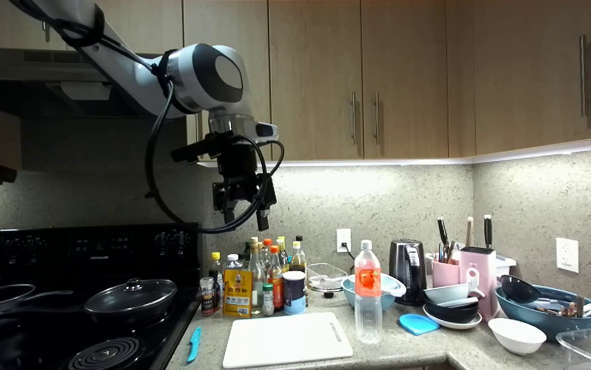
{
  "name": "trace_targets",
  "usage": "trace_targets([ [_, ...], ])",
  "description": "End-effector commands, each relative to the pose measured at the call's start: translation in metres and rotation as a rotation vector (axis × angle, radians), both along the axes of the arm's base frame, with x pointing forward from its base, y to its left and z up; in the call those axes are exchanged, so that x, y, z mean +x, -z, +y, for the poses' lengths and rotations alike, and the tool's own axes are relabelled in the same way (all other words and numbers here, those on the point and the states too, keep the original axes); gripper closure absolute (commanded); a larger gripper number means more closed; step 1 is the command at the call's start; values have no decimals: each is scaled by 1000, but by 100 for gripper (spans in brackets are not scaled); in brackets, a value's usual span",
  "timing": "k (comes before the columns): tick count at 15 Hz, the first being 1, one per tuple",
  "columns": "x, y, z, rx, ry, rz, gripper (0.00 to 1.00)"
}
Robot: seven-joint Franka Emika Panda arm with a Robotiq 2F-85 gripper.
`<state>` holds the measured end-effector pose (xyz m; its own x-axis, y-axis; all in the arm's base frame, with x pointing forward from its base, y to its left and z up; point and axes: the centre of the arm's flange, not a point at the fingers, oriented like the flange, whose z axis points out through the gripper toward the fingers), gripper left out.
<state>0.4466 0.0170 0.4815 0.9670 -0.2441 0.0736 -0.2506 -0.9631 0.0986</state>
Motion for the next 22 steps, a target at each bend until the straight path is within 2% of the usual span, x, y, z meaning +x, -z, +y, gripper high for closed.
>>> trace_targets([
  [1,0,0,0,0,0,0,0],
  [18,0,0,0,0,0,0,0],
  [22,14,4,15,-16,-29,-2,0],
])
